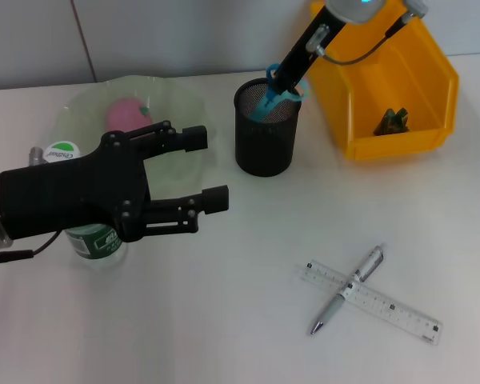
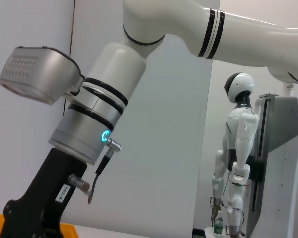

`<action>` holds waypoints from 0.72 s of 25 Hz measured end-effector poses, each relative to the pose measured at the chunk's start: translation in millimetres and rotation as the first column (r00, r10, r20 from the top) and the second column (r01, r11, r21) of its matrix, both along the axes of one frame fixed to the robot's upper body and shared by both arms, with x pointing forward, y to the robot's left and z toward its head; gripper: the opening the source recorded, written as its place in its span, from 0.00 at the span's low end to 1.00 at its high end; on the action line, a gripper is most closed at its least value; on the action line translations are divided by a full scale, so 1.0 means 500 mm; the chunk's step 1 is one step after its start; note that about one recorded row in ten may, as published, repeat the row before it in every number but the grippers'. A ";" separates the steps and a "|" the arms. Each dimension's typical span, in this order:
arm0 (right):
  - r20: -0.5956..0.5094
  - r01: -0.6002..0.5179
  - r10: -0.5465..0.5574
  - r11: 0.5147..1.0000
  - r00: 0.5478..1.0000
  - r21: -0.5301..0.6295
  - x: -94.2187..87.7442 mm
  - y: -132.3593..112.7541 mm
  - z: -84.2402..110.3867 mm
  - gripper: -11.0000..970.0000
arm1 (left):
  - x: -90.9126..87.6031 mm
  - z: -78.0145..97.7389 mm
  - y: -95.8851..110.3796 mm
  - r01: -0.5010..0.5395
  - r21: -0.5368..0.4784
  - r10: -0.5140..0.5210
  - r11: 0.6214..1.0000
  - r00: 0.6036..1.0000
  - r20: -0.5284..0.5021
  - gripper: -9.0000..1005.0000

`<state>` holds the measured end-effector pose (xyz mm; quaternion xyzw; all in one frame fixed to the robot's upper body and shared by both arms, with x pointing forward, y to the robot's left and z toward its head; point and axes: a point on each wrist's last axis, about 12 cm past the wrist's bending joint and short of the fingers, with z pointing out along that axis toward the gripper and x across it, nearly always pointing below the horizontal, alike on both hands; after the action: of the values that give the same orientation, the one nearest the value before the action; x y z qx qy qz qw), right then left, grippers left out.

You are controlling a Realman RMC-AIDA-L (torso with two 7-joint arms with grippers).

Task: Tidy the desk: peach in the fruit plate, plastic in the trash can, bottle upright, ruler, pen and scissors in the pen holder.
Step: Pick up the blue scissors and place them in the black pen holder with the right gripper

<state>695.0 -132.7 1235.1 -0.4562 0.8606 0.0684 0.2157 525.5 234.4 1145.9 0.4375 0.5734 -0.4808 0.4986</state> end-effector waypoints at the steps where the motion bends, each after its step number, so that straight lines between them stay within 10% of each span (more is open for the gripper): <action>1: 0.000 0.001 -0.001 1.000 1.000 0.000 -0.001 0.002 -0.002 0.13 | -0.001 0.000 0.002 -0.001 -0.003 0.001 1.000 1.000 0.000 0.84; 10: 0.012 0.046 -0.046 0.999 0.999 -0.005 0.003 0.003 -0.005 0.14 | -0.005 0.000 0.006 -0.001 -0.012 0.001 1.000 1.000 -0.001 0.84; 18: 0.036 0.043 -0.043 0.999 0.998 0.008 0.002 0.008 -0.001 0.42 | -0.006 0.001 0.007 0.004 -0.012 -0.004 1.000 1.000 -0.002 0.84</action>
<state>696.2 -128.9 1234.6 -0.4382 0.8658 0.0583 0.2344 522.6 237.8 1146.3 0.4353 0.5702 -0.4855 0.4996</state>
